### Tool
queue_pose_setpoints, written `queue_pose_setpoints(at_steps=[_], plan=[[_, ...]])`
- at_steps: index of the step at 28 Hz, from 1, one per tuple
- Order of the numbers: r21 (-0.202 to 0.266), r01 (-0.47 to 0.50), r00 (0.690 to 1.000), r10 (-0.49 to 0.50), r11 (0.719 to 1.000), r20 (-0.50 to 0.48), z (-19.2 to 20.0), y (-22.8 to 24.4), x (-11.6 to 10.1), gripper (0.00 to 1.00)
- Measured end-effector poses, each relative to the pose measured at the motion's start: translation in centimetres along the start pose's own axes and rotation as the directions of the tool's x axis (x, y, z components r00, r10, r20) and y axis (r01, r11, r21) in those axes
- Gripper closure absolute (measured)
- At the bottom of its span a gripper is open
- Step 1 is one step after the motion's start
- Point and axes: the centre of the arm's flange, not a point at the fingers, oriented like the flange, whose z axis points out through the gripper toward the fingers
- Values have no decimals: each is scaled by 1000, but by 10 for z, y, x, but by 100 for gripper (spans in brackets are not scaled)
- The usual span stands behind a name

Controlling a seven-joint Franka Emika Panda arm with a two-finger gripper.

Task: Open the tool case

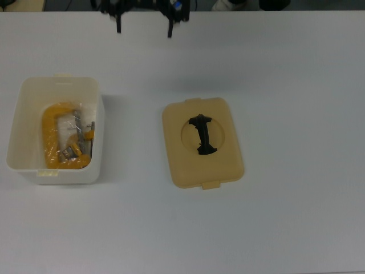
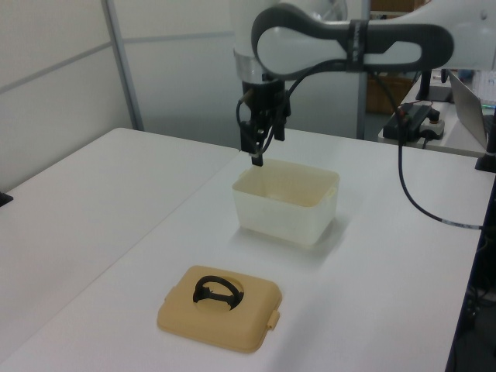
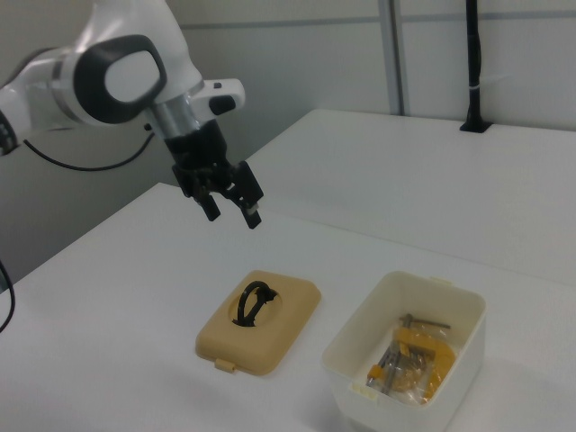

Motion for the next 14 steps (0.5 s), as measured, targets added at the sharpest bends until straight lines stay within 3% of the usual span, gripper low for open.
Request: queue_pose_setpoints(at_steps=[14], plan=[[32, -40, 999, 40, 999, 11, -38, 20, -33, 0]])
